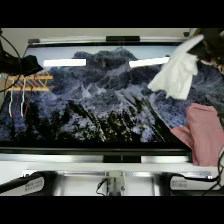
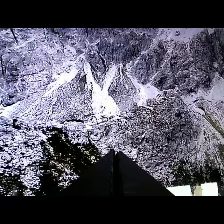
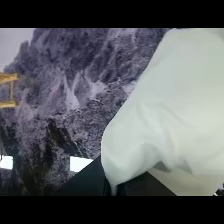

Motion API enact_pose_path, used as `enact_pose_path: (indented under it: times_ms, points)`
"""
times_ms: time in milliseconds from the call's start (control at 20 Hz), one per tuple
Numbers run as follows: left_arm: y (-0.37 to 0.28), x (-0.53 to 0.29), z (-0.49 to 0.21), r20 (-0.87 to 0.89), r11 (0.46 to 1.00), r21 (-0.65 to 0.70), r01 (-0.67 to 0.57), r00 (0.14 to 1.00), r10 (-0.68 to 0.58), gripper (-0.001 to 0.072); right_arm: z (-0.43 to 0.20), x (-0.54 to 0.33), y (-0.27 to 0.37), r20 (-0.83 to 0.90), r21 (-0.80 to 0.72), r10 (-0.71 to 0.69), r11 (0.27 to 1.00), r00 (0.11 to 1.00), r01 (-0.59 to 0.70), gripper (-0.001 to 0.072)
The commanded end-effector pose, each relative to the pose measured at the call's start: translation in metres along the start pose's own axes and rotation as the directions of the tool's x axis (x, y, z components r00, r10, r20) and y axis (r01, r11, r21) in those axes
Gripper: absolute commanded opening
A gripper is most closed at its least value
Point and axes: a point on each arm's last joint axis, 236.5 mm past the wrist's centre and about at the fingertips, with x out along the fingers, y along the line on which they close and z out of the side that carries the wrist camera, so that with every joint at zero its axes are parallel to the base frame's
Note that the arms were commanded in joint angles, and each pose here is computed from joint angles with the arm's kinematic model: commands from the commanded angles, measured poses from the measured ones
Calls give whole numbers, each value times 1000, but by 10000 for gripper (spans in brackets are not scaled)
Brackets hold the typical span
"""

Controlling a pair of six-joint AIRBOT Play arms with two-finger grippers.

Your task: Fold the shirts.

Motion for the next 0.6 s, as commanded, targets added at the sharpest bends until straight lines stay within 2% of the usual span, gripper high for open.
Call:
enact_pose_path:
  times_ms: [0,200,350,550]
  points:
    - [-2,0,-6,-27,1000,12,9,1000,-8,26,1,-44,-50,35,120,-99,988,994,94,49]
    - [-2,1,-6,-27,1000,11,9,1000,-8,27,27,-57,-78,149,150,-187,975,971,164,49]
    - [-2,1,-6,-27,1000,11,9,1000,-8,27,53,-62,-78,260,144,-186,978,948,153,49]
    - [-2,0,-6,-26,1000,11,9,1000,-8,27,56,-69,-71,288,78,-180,983,941,164,49]
